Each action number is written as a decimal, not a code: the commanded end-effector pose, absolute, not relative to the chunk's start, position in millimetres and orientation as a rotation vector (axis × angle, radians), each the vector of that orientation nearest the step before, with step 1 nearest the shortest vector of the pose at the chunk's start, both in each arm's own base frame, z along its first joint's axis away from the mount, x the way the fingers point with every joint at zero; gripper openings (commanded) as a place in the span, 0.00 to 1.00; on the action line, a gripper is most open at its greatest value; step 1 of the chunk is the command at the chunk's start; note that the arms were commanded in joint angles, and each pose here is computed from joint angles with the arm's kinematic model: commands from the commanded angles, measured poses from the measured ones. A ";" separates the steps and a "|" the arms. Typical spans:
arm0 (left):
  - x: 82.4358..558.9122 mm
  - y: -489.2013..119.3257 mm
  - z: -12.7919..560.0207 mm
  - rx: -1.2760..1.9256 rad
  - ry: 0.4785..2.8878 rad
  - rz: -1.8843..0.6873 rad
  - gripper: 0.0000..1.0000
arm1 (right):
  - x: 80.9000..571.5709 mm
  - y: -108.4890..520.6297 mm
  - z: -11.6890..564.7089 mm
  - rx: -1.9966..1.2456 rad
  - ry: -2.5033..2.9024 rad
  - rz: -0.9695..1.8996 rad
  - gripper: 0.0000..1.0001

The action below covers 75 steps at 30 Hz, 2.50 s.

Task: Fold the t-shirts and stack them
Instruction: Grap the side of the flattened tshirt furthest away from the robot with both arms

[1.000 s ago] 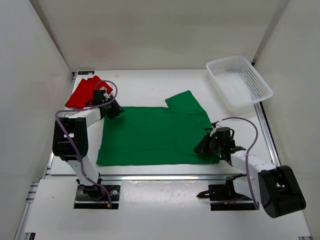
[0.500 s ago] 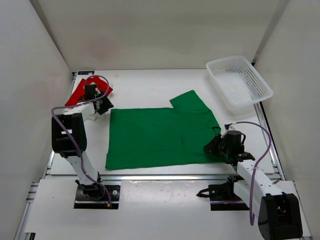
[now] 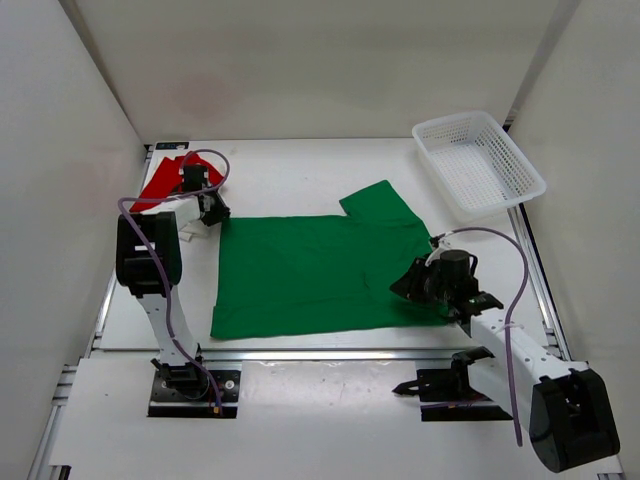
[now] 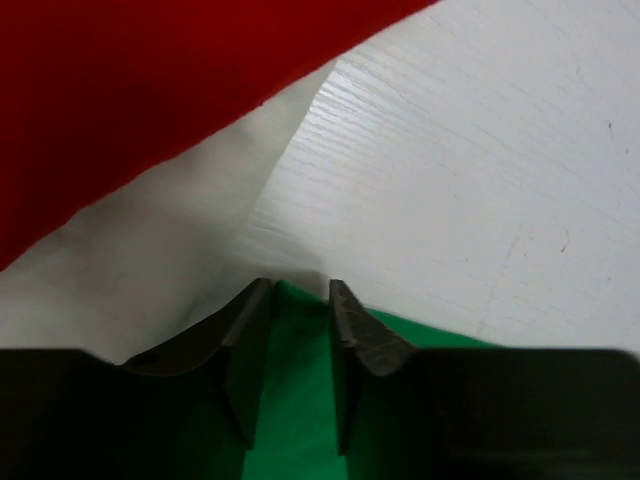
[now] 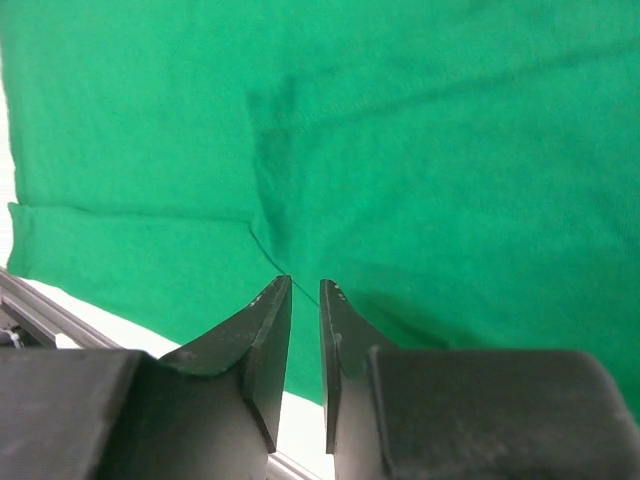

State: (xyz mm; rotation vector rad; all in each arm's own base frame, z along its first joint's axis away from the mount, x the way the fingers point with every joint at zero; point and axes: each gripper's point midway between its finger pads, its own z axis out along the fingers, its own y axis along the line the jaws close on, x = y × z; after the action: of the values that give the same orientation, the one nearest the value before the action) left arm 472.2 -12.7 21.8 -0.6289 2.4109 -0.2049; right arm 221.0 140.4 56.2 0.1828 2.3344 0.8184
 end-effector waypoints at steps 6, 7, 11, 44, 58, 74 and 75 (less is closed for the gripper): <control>473.8 -9.8 29.9 -0.623 2.398 -0.194 0.10 | 293.1 142.5 118.2 0.099 2.113 0.797 0.21; 469.9 -11.6 28.4 -0.623 2.402 -0.198 0.04 | 299.4 140.3 105.7 0.116 2.151 0.780 0.22; 473.2 -14.6 40.6 -0.621 2.375 -0.215 0.00 | 363.1 127.6 107.8 0.139 2.138 0.693 0.26; 525.0 -45.3 72.6 -0.592 2.302 -0.399 0.00 | 616.5 91.7 37.5 0.114 2.414 0.072 0.36; 524.4 -42.7 73.6 -0.588 2.291 -0.412 0.00 | 616.2 106.9 45.1 0.133 2.472 0.091 0.32; 519.4 -46.3 70.8 -0.607 2.297 -0.430 0.00 | 616.3 101.3 64.0 0.128 2.455 0.122 0.00; 519.7 -47.5 74.1 -0.616 2.282 -0.450 0.00 | 615.9 104.0 69.9 0.120 2.449 0.149 0.00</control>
State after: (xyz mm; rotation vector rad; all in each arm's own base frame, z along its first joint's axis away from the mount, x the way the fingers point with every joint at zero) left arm 520.1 -44.7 56.0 -0.6131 2.3272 -0.3960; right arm 609.3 100.3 26.5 0.1408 2.5193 0.0970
